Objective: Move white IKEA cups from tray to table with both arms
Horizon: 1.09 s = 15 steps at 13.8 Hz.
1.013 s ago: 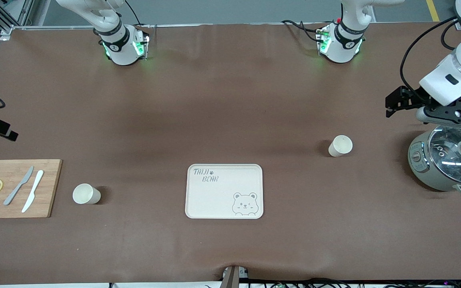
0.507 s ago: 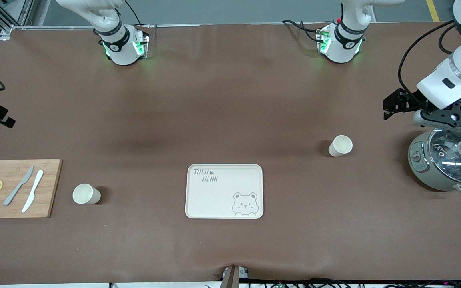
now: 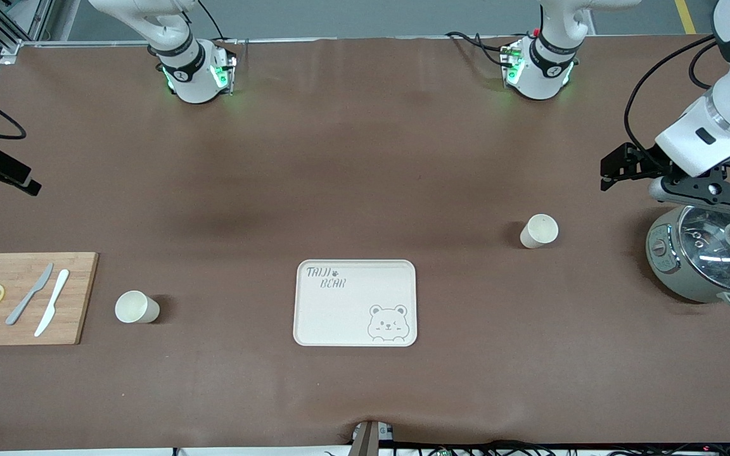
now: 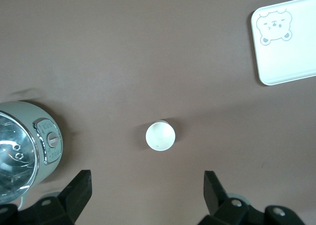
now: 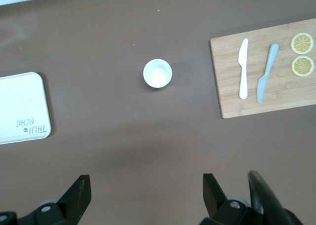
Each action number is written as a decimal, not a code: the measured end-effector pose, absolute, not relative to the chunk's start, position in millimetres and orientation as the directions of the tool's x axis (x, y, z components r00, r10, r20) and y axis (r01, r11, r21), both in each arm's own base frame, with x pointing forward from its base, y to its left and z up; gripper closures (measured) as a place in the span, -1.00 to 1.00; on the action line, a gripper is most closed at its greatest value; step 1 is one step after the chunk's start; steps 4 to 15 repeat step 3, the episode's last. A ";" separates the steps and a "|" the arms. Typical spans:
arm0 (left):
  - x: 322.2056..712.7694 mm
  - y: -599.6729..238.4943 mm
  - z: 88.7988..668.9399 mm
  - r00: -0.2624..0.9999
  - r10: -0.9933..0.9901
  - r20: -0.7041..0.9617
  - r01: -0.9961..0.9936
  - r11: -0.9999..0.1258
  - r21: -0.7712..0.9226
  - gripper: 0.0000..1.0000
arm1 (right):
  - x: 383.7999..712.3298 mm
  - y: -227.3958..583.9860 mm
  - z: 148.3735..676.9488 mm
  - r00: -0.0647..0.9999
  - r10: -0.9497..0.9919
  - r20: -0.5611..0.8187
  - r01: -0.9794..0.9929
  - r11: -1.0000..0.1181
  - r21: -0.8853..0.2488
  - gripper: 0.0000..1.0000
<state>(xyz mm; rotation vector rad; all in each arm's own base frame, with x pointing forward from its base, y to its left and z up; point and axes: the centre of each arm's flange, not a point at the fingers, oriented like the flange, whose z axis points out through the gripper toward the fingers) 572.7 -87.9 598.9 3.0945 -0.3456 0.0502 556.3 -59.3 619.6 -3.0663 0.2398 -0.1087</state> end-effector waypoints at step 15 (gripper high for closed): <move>572.6 -88.9 599.0 0.974 -0.222 0.035 -0.223 -0.975 0.024 -1.00 | 551.6 -55.0 619.7 0.990 -0.138 0.038 -0.137 -0.990 -0.028 -1.00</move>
